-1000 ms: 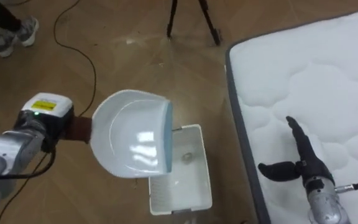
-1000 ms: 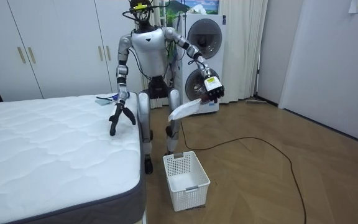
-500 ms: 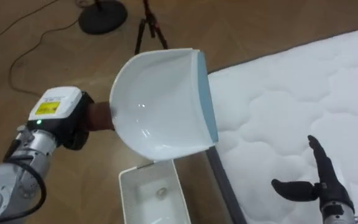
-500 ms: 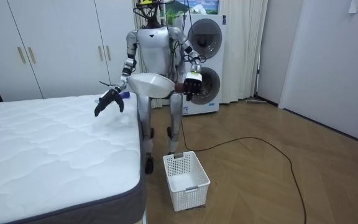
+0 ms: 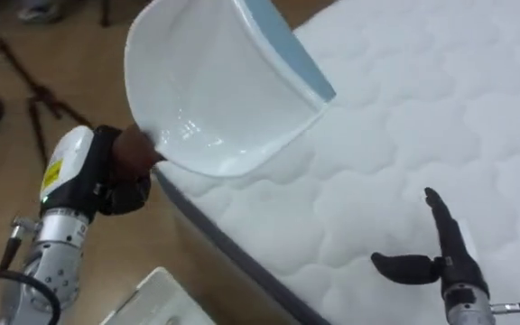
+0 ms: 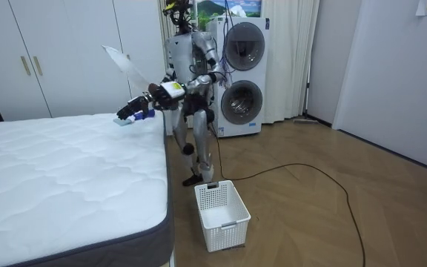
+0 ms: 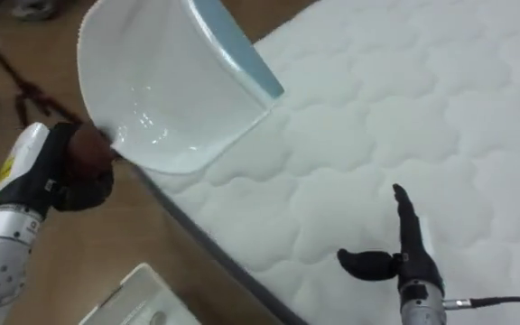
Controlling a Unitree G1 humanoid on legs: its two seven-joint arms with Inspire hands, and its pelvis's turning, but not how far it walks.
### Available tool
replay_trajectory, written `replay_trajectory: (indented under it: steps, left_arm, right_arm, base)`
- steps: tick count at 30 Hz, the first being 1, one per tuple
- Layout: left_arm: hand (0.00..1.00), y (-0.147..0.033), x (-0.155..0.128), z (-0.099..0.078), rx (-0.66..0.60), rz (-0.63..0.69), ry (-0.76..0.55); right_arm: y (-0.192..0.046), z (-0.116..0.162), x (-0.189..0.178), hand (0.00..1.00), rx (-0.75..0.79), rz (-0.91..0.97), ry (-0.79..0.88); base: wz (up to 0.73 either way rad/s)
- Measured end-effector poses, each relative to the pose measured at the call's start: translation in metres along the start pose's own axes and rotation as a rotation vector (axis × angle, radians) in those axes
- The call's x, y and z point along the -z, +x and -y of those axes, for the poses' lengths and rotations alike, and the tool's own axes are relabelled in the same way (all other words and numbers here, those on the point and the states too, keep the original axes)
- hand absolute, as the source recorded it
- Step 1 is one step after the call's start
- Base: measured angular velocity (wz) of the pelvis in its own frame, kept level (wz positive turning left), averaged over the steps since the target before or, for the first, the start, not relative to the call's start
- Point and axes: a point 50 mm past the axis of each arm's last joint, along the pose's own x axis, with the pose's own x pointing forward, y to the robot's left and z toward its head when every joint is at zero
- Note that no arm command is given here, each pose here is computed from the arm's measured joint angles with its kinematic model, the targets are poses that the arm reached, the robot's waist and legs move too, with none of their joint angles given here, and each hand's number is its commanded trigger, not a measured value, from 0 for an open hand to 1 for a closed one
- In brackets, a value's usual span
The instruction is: Clean bed
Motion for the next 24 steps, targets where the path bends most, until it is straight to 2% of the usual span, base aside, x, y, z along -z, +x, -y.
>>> replay_trajectory:
  steps: [3, 6, 9, 16, 21, 24]
  left_arm:
    - [1.0, -0.001, -0.006, 0.011, 0.02, 0.011, -0.035]
    - [1.0, -0.012, -0.009, 0.039, 0.108, 0.006, -0.094]
    - [1.0, -0.019, -0.001, 0.054, 0.143, -0.047, -0.116]
    - [1.0, -0.042, 0.015, 0.062, 0.179, -0.126, -0.124]
    - [1.0, -0.05, 0.019, 0.063, 0.175, -0.153, -0.203]
    - [1.0, -0.054, 0.022, 0.065, 0.191, -0.171, -0.24]
  right_arm:
    - [-0.001, -0.001, 0.001, 0.0, -0.024, -0.011, 0.007]
    - [0.0, -0.003, 0.001, 0.0, -0.042, -0.009, 0.011]
    - [0.001, 0.0, 0.0, 0.0, -0.04, -0.002, -0.008]
    - [0.003, -0.006, -0.003, 0.0, -0.13, 0.017, -0.053]
    - [0.002, -0.011, -0.005, 0.0, -0.167, 0.028, -0.08]
    - [0.001, -0.012, -0.004, 0.0, -0.184, 0.026, -0.095]
  base:
    - [-0.48]
    - [-0.63]
    - [-0.55]
    - [-0.91]
    - [-0.63]
    - [-0.24]
